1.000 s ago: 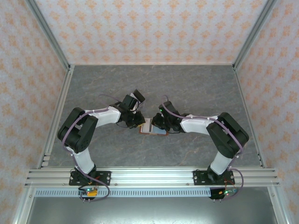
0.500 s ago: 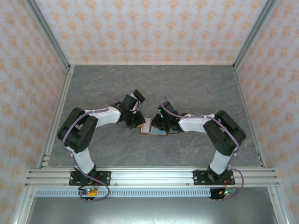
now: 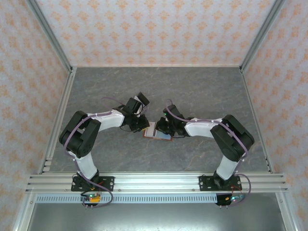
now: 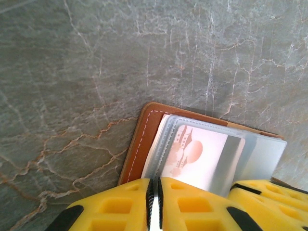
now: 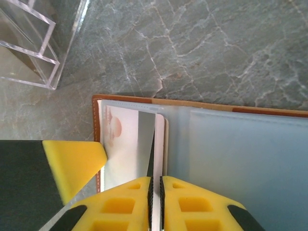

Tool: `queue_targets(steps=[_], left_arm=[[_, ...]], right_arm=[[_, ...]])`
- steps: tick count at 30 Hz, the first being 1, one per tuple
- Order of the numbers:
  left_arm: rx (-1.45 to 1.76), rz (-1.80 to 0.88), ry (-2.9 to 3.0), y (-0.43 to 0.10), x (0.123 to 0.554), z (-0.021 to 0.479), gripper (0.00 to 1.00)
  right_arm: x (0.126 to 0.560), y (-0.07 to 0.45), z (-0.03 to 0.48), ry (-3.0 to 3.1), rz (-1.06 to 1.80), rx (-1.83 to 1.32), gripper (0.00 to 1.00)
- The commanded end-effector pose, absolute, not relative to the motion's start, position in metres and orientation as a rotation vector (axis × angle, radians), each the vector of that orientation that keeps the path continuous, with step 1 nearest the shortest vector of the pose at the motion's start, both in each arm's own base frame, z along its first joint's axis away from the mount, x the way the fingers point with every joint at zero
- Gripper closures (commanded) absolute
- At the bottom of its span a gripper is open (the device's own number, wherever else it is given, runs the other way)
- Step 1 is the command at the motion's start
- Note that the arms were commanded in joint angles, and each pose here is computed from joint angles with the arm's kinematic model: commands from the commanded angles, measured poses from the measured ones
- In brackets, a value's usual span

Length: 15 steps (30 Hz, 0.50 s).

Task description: Take the credit cards out of the card holder

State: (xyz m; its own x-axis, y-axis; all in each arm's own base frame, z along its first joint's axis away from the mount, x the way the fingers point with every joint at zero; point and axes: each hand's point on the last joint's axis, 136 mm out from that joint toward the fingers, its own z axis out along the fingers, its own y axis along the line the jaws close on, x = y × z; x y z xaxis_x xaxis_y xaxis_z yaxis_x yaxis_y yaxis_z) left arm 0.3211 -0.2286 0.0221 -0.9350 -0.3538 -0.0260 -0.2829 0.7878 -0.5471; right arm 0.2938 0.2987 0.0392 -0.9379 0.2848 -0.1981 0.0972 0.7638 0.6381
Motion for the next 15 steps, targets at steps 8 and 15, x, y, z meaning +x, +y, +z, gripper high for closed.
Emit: queue_targets(steps=[8,15], left_arm=[[-0.553,-0.706,2.929,-0.212,0.303,-0.004,0.86],[-0.555,-0.706,2.929,-0.212,0.303,-0.004,0.86]], right_arm=[[0.298,0.303,0.049,2.642,0.961,0.279,0.84],[0.297,0.290,0.036,2.683,0.840,0.324,0.84]])
